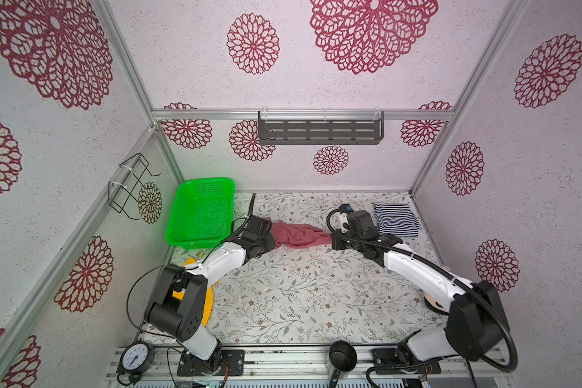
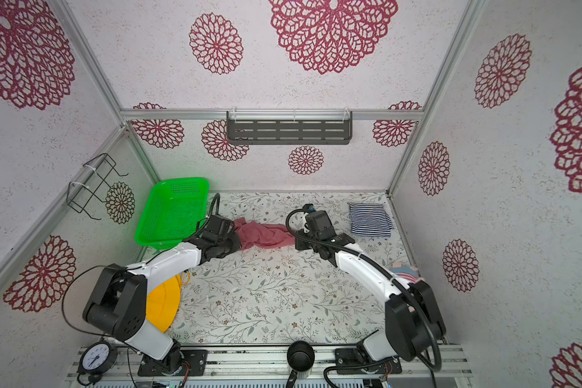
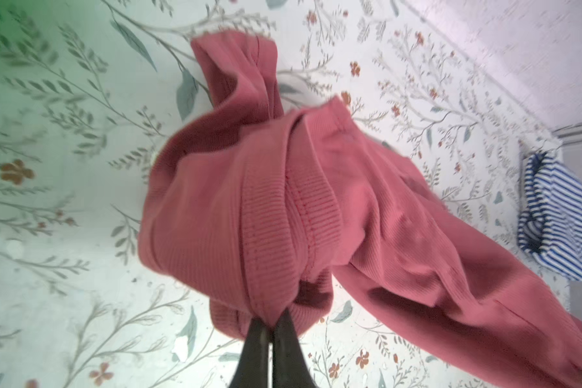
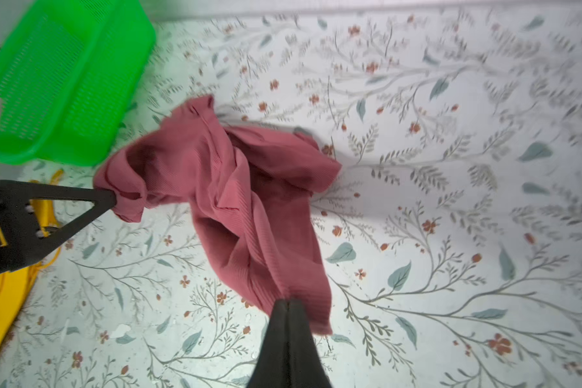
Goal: Fold and stack the tank tops
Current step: 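Grasp the pink tank top with both grippers, then lift and stretch the pink tank top between both grippers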
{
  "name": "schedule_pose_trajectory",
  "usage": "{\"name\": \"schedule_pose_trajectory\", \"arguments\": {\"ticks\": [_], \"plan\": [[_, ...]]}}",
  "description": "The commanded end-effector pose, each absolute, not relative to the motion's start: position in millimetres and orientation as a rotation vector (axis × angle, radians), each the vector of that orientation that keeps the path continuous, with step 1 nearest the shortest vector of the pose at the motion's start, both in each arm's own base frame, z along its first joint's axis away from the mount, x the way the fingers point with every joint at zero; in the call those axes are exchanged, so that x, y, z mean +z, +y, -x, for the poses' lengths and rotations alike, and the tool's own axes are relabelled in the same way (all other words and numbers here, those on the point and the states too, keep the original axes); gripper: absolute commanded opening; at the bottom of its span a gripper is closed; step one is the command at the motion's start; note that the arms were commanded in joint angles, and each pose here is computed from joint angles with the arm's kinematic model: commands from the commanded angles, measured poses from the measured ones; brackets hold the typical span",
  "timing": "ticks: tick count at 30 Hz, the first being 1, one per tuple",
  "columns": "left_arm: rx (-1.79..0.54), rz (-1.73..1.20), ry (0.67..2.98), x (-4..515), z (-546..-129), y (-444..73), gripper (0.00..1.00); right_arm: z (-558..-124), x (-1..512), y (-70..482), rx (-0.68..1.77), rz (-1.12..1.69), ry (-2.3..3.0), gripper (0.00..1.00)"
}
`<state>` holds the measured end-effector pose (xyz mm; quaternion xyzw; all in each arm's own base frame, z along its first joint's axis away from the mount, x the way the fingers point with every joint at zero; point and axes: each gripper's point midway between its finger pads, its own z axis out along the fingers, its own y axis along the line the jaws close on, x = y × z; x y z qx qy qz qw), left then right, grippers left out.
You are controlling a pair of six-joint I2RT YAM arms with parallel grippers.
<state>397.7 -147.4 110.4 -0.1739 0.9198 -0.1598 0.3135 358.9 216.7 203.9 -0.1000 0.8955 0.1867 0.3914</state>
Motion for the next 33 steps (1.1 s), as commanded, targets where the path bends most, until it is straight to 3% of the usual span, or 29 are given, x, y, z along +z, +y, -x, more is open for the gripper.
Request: {"name": "schedule_pose_trajectory", "arguments": {"ticks": [1,9,14,18,25,33], "plan": [[-0.413,0.438,2.362,150,-402,-126,0.00,-351,245,196,0.387,0.268,2.218,0.00],[-0.241,0.349,2.086,309,-368,-79,0.00,-320,333,164,0.328,0.282,2.015,0.00],[-0.182,0.340,2.002,360,-348,-54,0.00,-315,344,147,0.234,0.292,1.994,0.00],[-0.172,0.345,1.995,365,-348,-48,0.00,-320,340,136,0.147,0.291,2.025,0.00],[-0.243,0.338,2.067,327,-378,-62,0.00,-330,320,142,0.196,0.323,2.077,0.00],[-0.389,0.249,2.068,308,-478,-100,0.00,-390,318,118,0.200,0.280,2.088,0.00]]}}
